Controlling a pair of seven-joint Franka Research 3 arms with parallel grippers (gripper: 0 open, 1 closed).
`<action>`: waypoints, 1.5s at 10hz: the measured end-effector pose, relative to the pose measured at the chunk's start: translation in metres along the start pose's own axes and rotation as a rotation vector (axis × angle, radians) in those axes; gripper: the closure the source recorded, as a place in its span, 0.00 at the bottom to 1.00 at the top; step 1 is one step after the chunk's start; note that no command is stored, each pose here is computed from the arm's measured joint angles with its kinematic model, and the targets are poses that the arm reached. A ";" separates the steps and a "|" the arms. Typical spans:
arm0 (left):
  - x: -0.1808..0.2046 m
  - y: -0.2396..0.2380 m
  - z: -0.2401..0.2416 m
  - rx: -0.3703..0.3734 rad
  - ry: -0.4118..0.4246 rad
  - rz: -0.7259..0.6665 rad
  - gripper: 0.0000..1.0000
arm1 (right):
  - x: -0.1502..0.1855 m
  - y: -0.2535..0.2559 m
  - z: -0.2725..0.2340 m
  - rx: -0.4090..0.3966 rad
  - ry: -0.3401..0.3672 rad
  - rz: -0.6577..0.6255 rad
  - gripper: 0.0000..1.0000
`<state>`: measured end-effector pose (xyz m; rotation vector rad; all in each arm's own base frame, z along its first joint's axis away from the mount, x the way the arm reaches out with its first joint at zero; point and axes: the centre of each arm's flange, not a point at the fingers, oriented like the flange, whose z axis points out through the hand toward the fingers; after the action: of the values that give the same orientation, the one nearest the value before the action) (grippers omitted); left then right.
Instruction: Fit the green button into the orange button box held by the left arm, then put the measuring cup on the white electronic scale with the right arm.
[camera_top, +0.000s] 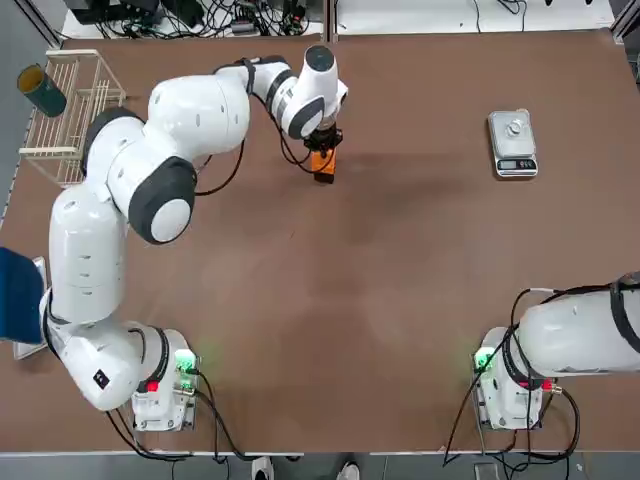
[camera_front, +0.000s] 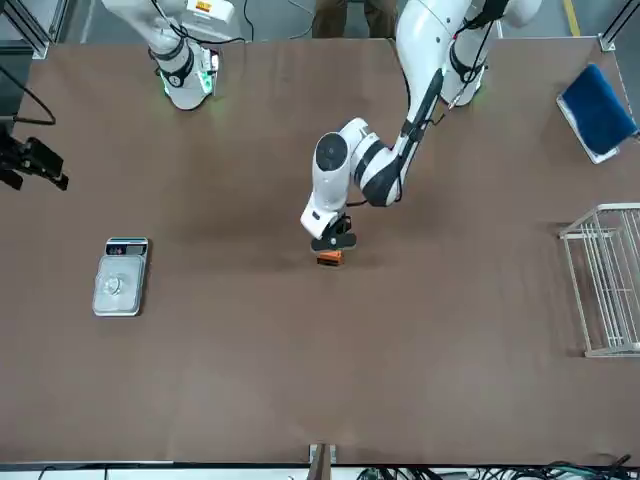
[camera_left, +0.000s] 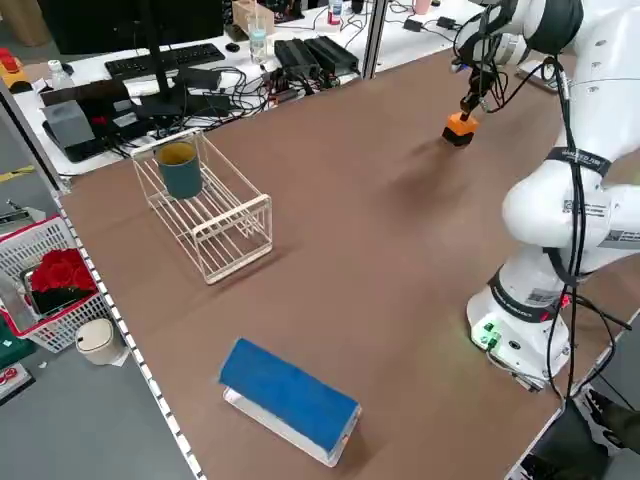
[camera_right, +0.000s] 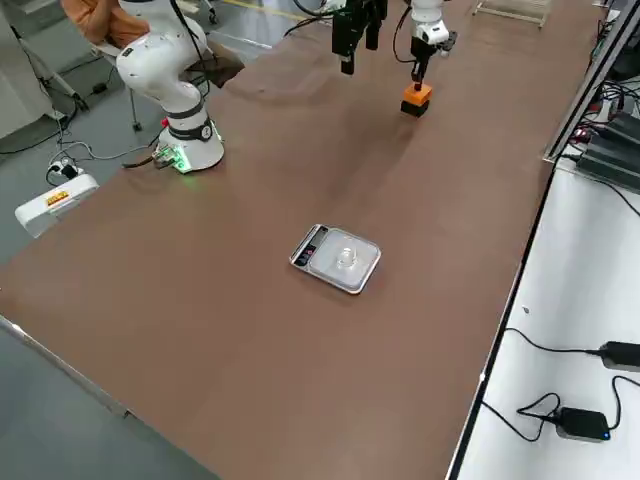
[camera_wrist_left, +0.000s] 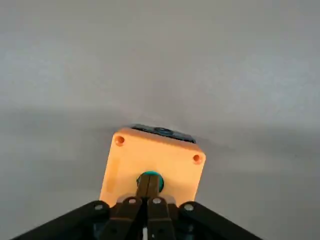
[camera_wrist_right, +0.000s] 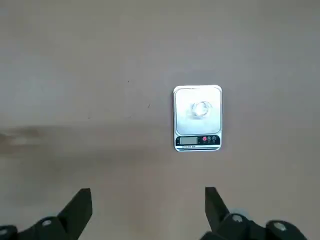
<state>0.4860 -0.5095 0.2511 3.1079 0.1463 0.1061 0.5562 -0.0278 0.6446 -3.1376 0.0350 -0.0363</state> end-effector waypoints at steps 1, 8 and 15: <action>0.001 0.000 0.000 -0.001 0.001 -0.003 0.99 | 0.000 0.002 0.000 0.000 0.000 0.004 0.00; 0.004 0.000 -0.004 -0.006 0.006 -0.015 0.99 | 0.000 0.005 0.000 0.000 0.000 0.009 0.00; 0.006 -0.001 -0.005 -0.007 0.008 -0.018 0.99 | -0.001 0.003 0.000 0.000 -0.004 0.004 0.00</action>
<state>0.4916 -0.5080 0.2561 3.0988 0.1740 0.1181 0.5556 -0.0312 0.6444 -3.1375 0.0419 -0.0304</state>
